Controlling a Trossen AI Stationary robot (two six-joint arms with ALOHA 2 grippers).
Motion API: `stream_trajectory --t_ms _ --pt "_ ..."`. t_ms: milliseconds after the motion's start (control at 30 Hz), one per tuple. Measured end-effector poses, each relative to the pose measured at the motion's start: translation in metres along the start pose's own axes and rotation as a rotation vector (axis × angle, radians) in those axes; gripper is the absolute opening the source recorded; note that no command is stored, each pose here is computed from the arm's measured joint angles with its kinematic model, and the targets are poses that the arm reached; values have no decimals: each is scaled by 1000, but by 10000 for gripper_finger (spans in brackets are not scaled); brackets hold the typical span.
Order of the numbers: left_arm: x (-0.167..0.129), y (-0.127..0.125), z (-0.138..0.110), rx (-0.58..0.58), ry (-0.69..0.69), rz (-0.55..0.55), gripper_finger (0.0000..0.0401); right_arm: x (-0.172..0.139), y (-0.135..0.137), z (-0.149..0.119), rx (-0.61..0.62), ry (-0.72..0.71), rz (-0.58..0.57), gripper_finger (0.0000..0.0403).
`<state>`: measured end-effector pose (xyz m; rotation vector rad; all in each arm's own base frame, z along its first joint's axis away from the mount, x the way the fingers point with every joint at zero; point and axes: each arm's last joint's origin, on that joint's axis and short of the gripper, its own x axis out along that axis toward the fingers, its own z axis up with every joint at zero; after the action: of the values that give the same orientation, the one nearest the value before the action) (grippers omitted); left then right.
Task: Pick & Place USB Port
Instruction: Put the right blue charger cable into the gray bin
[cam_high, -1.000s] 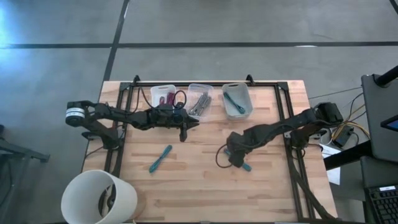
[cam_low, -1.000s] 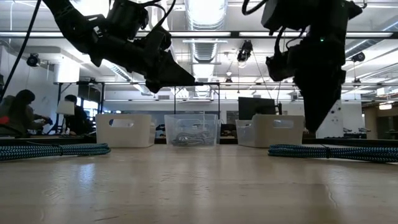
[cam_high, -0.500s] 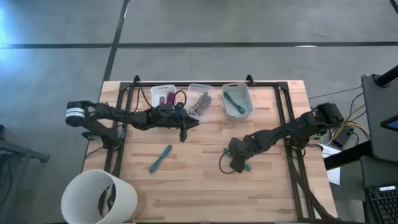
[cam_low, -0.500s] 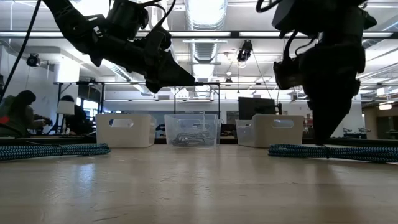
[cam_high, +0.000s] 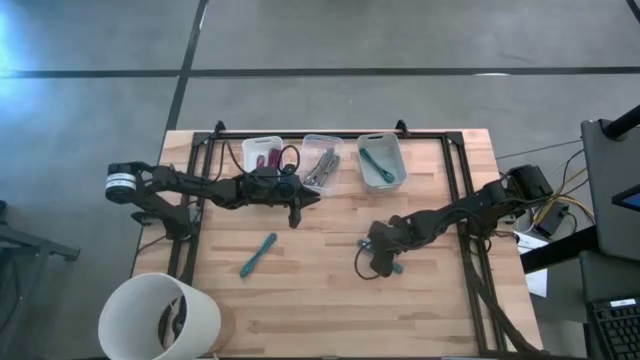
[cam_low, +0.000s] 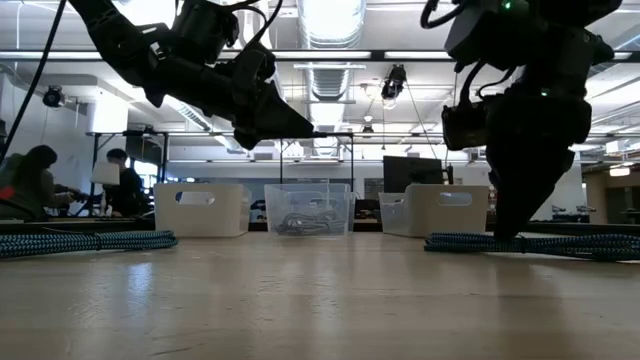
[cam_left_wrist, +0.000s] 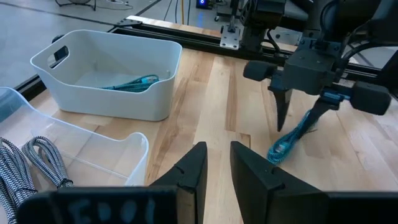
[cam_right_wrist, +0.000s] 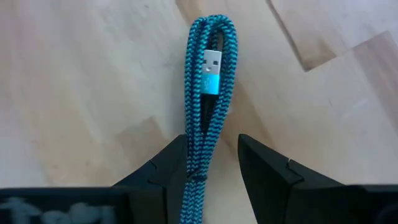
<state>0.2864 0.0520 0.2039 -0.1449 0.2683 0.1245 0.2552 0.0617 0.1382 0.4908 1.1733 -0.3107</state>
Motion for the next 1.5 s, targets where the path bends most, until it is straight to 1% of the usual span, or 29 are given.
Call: stream_trajectory --t_ms 133,233,367,533,667,833,933,1067,1167,1233,1367,1433,1500 --pt "0 0 0 0 0 0 74 2 -3 -3 -24 -1 -23 135" --pt "0 0 0 0 0 0 74 3 -5 -4 -21 -9 -42 125" --pt "0 0 0 0 0 0 74 4 -6 -5 -22 -10 -46 100" --pt "0 0 0 0 0 0 74 4 -6 -4 -12 -12 -49 57" --pt "0 0 0 0 0 0 74 1 -5 2 52 -28 -34 32" --pt "0 0 0 -8 0 0 74 -9 -4 20 9 -83 -35 27" --pt "0 0 0 -27 2 -1 74 -23 -8 37 -9 -143 -67 27" --pt "0 -6 -2 -16 15 -18 74 -50 -20 57 -21 -238 -183 28" --pt "0 -10 -4 -12 37 -30 74 -75 -30 73 -11 -358 -269 35" --pt "0 -11 -5 -11 48 -34 73 -91 -37 81 -6 -428 -307 37" --pt "0 -11 -6 -11 56 -33 73 -120 -54 96 24 -529 -348 39" --pt "0 -11 -6 -11 55 -32 74 -129 -65 101 47 -556 -371 39" --pt "0 -11 -6 -10 55 -32 74 -135 -78 105 95 -575 -396 39"
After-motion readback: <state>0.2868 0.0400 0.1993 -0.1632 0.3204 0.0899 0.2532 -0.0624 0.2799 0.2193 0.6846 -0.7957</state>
